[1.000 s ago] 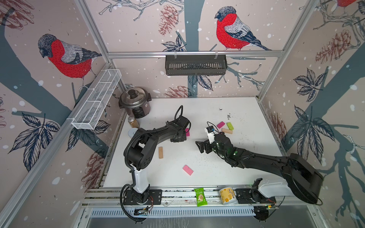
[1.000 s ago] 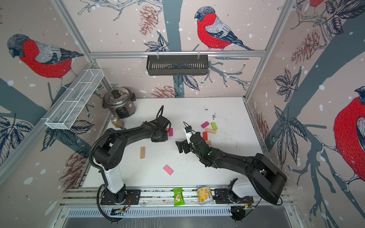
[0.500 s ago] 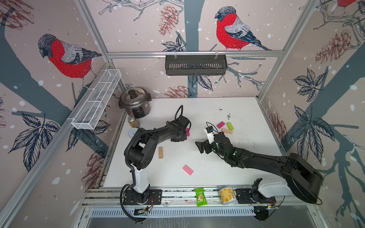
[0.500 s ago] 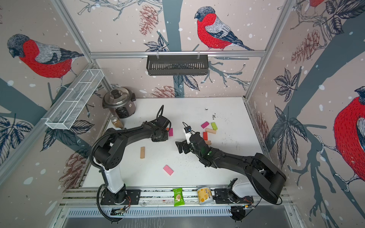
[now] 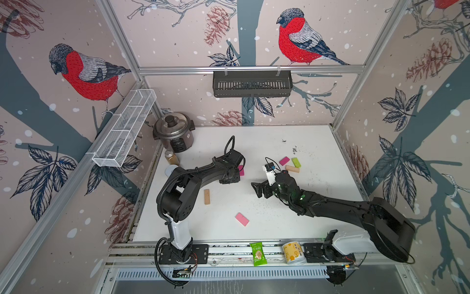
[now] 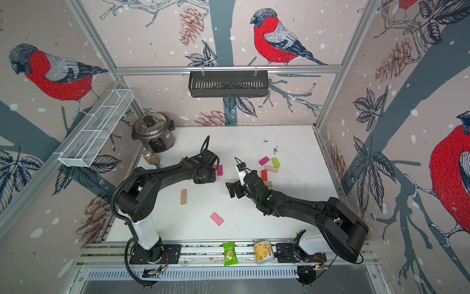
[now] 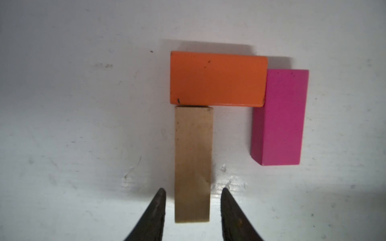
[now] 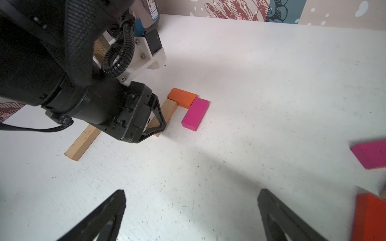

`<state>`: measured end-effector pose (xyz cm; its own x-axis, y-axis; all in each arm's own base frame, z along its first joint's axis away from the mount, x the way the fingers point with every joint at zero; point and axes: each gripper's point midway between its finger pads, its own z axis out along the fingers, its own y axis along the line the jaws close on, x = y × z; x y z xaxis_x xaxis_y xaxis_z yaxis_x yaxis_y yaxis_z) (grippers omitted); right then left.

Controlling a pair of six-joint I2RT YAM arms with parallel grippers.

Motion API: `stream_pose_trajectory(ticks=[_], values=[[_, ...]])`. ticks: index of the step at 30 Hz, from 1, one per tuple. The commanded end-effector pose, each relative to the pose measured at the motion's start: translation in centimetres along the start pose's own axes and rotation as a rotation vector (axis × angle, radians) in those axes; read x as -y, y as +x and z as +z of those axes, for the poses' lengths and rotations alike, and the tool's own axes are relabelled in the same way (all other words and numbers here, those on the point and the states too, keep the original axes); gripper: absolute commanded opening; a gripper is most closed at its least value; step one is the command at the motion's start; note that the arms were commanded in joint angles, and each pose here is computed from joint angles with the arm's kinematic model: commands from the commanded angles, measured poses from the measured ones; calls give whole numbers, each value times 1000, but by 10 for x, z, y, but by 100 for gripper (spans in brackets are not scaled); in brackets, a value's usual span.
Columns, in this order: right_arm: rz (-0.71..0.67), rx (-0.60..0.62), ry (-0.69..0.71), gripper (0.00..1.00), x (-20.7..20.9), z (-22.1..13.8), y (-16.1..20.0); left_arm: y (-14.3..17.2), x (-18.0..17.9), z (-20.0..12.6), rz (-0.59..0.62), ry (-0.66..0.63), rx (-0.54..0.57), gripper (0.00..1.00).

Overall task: Assemble the letter p with building blocks
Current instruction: Assemble the building block at the center of the board.

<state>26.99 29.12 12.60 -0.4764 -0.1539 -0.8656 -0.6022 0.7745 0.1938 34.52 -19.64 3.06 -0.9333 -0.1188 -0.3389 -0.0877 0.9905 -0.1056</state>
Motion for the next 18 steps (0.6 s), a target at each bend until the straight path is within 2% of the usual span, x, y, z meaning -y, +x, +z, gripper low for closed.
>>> stream_pose_trajectory(ticks=[1, 4, 8, 10, 11, 14, 18], values=[[-5, 11, 12, 100, 1, 0, -4, 2, 1, -8, -16, 14, -5, 47], [-4, 12, 11, 100, 2, -1, -4, -3, 7, -23, -18, 59, 13, 51], [6, 13, 15, 100, 4, -1, -4, -14, 10, -58, -22, 110, 75, 59], [9, 13, 19, 100, 5, -1, -4, -21, 11, -82, -24, 144, 124, 69], [10, 12, 22, 100, 7, -1, -4, -24, 11, -96, -20, 162, 152, 80], [12, 12, 26, 100, 8, -2, -4, -33, 10, -140, -3, 227, 255, 97], [25, 3, 26, 100, 7, -4, -4, -38, 4, -198, 43, 328, 410, 97]])
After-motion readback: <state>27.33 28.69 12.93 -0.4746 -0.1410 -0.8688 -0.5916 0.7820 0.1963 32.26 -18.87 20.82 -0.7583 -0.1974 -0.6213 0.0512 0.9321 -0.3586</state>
